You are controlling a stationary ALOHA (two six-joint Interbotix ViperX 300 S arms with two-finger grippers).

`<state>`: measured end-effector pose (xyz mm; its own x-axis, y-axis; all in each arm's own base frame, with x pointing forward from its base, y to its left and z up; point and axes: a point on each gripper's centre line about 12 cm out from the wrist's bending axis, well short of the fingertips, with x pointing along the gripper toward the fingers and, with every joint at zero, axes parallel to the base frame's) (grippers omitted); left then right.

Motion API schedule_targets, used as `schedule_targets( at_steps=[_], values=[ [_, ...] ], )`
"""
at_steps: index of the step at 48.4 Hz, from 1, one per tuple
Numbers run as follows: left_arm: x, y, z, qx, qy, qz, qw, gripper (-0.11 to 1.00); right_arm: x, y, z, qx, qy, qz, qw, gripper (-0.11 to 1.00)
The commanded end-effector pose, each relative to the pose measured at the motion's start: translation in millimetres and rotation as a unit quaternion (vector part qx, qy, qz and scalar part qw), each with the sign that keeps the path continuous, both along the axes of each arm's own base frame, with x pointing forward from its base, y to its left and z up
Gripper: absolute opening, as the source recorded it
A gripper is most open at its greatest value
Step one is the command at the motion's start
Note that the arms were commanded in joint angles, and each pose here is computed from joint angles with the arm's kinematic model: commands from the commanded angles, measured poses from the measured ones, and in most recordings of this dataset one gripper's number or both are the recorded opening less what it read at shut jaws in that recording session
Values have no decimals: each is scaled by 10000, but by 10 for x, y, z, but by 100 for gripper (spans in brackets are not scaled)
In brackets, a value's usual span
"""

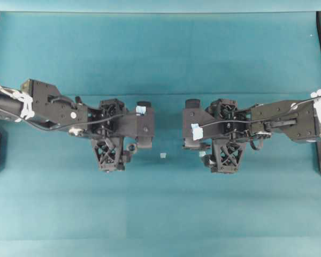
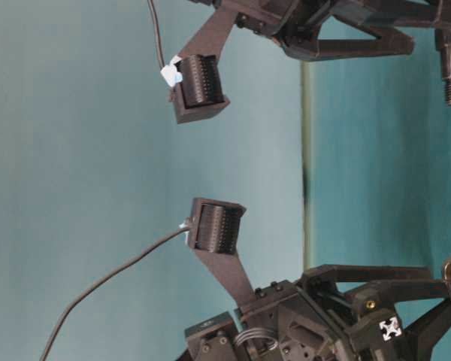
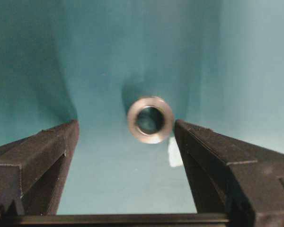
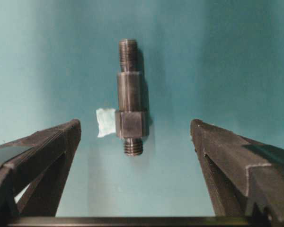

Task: Insert the washer onto the shaft with both hands.
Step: 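Lower both open grippers toward the washer and the shaft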

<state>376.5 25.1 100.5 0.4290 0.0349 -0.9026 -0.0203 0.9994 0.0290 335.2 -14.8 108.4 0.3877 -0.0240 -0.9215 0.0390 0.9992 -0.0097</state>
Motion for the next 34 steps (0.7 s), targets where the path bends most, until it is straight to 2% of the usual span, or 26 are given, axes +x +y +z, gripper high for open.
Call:
schedule_targets(
  at_steps=[1,12,34],
  values=[
    [57,-8,31,14,-84,-28,10000,88,27,4,29,-26,-75,56,10000,88],
    [135,-3,31,20,-198,-29,9998,88,35,9,33,-24,-114,57,9999,88],
    [70,-43,-34,9,-84,-68,9999,88,35,3,33,-25,-114,49,9999,88]
  ],
)
